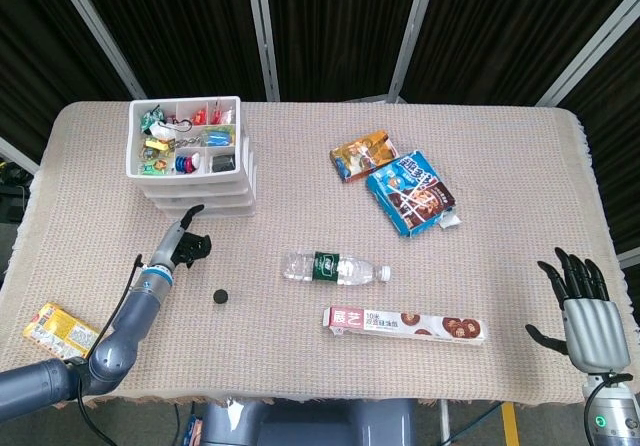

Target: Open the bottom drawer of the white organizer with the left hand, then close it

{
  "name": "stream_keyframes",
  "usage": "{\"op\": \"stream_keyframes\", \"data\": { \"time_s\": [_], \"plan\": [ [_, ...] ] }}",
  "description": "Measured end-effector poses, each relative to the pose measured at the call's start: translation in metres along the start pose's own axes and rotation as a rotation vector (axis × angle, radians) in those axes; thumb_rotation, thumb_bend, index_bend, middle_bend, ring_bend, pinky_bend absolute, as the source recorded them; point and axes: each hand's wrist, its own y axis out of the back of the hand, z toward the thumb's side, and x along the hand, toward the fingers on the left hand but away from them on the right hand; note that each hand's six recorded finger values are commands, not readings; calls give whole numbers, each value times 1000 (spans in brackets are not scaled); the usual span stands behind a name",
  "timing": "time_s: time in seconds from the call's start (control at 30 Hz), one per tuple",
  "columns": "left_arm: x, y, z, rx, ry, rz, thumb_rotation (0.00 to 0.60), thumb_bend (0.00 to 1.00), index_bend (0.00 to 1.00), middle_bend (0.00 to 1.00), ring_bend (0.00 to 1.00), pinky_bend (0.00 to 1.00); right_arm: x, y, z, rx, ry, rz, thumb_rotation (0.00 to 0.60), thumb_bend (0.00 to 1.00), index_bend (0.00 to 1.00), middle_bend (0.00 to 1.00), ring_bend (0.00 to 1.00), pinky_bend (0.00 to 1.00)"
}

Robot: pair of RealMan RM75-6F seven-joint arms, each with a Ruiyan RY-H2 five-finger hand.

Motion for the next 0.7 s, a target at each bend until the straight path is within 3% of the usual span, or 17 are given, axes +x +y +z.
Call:
{"op": "stream_keyframes", "data": {
  "time_s": [0.37,0.7],
  "plan": [
    [3,-12,12,-186,-4,-98,600,647,5,862,885,806,0,0,0,0,-1,3,600,8,155,0,0,0],
    [2,-9,9,-174,-21,-87,600,647,5,861,885,806,1,0,0,0,-1,2,600,7,155,0,0,0]
  ]
}}
